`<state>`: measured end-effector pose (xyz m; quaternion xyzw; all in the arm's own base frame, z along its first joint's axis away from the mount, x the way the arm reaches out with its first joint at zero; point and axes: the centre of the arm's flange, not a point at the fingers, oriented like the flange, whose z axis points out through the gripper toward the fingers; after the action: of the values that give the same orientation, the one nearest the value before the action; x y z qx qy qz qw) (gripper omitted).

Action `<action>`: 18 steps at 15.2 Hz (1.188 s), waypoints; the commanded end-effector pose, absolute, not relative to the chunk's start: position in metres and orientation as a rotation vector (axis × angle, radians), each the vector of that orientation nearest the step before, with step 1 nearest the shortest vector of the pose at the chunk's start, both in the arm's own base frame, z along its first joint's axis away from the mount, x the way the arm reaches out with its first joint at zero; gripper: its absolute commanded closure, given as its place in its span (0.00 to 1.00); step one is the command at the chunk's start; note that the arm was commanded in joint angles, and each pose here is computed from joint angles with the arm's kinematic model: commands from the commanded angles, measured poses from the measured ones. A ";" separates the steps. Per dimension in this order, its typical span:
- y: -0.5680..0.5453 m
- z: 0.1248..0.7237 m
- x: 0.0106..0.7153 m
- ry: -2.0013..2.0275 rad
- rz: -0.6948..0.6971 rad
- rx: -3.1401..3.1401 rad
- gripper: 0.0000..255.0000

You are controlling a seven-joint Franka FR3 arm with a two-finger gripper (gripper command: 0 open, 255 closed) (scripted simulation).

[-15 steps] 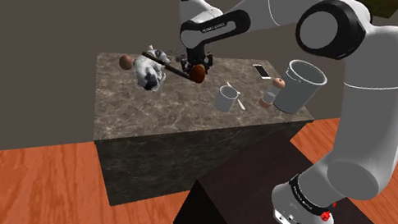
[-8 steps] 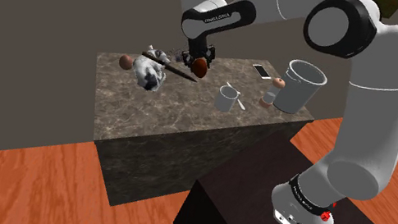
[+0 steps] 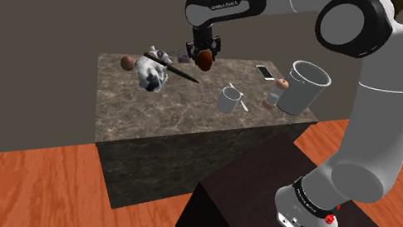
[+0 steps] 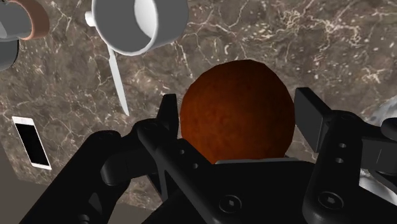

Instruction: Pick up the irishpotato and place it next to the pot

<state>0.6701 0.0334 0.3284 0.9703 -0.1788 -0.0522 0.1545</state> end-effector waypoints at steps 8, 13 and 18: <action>0.034 0.376 0.669 -0.512 -0.150 2.781 1.00; 0.034 0.402 0.669 -0.512 -0.150 2.781 1.00; 0.034 0.429 0.669 -0.512 -0.150 2.781 1.00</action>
<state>0.6685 0.0338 0.4227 0.9703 -0.1788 -0.0522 0.1545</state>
